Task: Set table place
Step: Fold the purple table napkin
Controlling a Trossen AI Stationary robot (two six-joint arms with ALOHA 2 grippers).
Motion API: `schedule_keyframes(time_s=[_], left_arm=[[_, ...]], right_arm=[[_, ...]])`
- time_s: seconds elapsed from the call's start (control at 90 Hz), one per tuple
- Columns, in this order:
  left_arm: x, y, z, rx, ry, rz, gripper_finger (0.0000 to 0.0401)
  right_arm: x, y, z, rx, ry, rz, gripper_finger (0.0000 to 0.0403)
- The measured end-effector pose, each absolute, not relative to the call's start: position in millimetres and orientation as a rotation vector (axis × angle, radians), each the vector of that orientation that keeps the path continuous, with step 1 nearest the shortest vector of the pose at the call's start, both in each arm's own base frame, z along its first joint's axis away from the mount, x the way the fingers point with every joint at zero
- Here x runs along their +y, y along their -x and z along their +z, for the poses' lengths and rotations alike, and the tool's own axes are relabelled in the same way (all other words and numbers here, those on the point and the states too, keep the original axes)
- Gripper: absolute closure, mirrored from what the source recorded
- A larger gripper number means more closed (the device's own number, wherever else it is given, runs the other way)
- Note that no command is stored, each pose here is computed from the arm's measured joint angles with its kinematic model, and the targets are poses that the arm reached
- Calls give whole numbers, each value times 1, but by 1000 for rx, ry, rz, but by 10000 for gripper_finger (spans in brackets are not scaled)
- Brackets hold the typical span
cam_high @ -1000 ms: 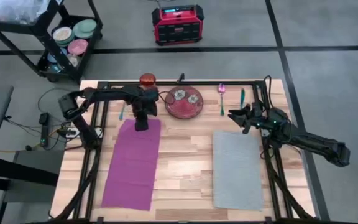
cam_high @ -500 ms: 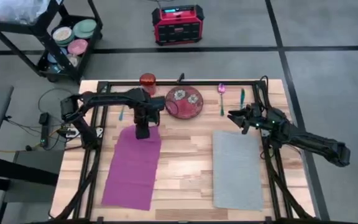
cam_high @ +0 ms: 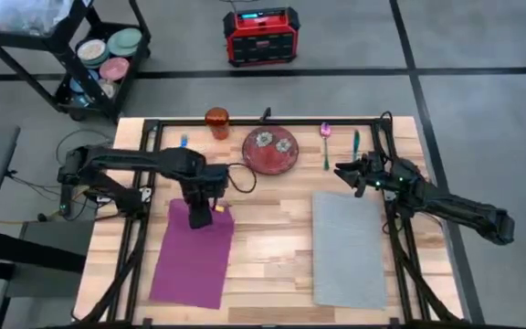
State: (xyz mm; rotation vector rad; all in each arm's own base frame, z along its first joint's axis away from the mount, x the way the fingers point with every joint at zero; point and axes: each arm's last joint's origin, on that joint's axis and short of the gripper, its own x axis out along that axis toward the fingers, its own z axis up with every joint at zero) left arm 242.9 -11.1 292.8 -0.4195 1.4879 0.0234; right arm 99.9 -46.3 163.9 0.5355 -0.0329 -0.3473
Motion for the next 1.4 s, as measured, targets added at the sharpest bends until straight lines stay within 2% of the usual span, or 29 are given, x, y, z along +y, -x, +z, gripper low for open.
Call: schedule_keyframes(time_s=[0.4, 0.589, 0.922, 1.222, 1.4], left_arm=[[-56, -234, 298, 1470, 451, 3, 401], [-72, -235, 300, 1441, 552, 47, 401], [-109, -226, 301, 1451, 587, -14, 401], [-130, -224, 304, 1410, 642, -50, 401], [-132, -222, 304, 1398, 651, 3, 401]], right_arm=[[-46, -100, 164, -31, -536, -348, 243], [-46, -100, 163, -24, -539, -350, 243], [-46, -100, 160, 3, -547, -357, 243], [-46, -99, 158, 20, -552, -362, 243], [-46, -100, 159, 19, -552, -361, 243]])
